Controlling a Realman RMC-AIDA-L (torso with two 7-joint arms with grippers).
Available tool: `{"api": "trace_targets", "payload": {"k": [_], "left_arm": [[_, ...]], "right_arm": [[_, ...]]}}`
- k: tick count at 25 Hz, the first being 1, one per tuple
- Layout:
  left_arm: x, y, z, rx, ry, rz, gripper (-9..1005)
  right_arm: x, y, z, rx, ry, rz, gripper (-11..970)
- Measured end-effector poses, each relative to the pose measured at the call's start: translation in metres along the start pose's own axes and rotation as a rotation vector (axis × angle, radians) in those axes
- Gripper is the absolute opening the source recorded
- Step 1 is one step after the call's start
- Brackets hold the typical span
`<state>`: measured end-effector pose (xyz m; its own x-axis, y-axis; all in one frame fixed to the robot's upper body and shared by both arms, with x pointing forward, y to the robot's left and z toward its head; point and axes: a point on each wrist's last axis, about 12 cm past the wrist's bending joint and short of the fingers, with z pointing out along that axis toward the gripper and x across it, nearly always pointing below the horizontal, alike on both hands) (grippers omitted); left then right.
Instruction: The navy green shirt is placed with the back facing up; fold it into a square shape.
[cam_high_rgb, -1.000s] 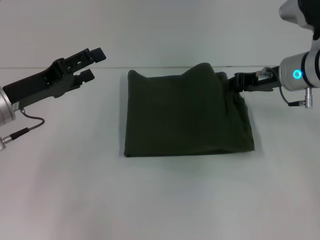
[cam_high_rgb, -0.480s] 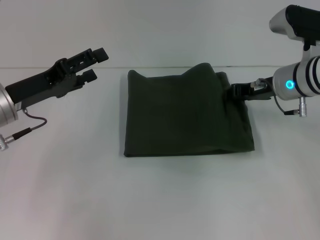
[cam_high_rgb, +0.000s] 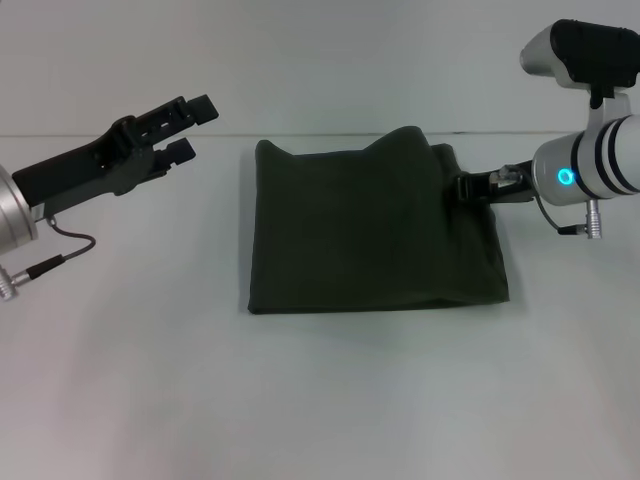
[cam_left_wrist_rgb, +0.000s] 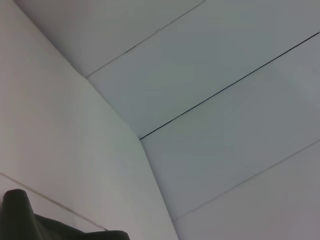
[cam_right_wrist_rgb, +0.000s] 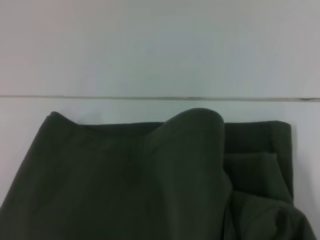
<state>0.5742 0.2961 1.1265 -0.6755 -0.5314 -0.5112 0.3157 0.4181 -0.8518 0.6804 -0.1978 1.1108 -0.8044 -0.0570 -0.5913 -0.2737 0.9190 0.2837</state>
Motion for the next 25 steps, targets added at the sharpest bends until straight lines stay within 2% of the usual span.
{"api": "trace_targets", "payload": {"k": [4, 10, 17, 25], "left_arm": [[0.000, 0.001, -0.001, -0.002, -0.005, -0.001, 937], [-0.001, 0.001, -0.001, -0.008, -0.011, -0.001, 936], [-0.001, 0.002, -0.002, -0.009, -0.011, 0.000, 936], [-0.001, 0.001, -0.001, -0.007, -0.010, 0.001, 936]], "right_arm": [[-0.002, 0.003, 0.000, -0.004, -0.007, -0.011, 130], [-0.005, 0.003, -0.003, -0.014, -0.015, -0.004, 39], [-0.008, -0.003, -0.011, -0.028, -0.021, 0.019, 85], [-0.005, -0.001, -0.009, -0.027, -0.014, 0.016, 138]]}}
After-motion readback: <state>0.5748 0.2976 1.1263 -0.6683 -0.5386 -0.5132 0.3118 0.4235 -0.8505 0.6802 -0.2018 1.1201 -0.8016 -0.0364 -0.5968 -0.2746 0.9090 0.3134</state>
